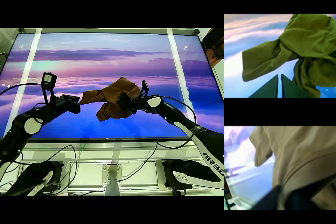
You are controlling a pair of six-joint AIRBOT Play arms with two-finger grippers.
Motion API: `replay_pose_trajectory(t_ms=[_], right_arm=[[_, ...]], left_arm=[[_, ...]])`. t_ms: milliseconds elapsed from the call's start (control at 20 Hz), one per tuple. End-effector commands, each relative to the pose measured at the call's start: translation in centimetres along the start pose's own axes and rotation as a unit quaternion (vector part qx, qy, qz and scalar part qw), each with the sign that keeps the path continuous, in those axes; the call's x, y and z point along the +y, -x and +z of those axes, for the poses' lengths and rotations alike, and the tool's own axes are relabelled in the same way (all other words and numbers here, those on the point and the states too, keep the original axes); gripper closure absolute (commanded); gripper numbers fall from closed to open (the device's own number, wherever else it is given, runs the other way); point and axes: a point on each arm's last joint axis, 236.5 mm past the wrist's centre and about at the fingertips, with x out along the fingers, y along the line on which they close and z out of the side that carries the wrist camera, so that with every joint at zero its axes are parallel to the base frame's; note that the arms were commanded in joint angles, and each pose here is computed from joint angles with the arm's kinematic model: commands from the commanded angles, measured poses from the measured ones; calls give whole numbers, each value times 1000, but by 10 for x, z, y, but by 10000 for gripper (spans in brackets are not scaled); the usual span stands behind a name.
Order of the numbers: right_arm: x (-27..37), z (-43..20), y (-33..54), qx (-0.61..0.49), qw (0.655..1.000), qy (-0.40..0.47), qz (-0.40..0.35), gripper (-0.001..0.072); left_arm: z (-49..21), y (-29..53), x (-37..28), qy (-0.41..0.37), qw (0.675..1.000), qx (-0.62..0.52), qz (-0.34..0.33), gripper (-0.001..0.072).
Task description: Fold the clothes and pants, and hang the long-sleeved shirts on hangers.
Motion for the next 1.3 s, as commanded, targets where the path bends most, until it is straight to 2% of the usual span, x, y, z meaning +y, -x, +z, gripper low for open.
replay_pose_trajectory(t_ms=[0,200,300,450,550,600,750,900,1000,1050,1150,1250], right_arm=[[5,6,0,-13,1000,0,5,698],[44,46,25,-62,994,91,24,698],[85,83,65,-118,980,154,47,699],[123,140,138,-209,954,207,58,699],[125,166,177,-244,945,210,52,699],[118,174,187,-249,945,206,42,699],[75,189,198,-237,952,196,-12,699],[42,196,207,-224,951,201,-66,699],[35,197,209,-221,951,201,-76,698],[34,197,209,-222,951,202,-78,698],[33,199,210,-224,949,205,-82,699],[32,199,210,-224,949,206,-84,698]], left_arm=[[2,-1,1,0,1000,-5,2,639],[2,-1,1,0,1000,-4,2,639],[2,-1,1,1,1000,-4,1,639],[-2,-4,-2,15,1000,3,-6,629],[-9,-12,-12,63,997,18,-30,394],[-16,-17,-18,91,994,31,-44,354],[-42,-42,-35,155,982,80,-72,346],[-68,-74,-25,167,979,110,-49,345],[-78,-94,-10,203,973,110,-25,341],[-81,-104,-1,223,969,104,-9,285],[-86,-118,12,259,961,94,16,63],[-87,-128,24,307,948,76,38,61]])
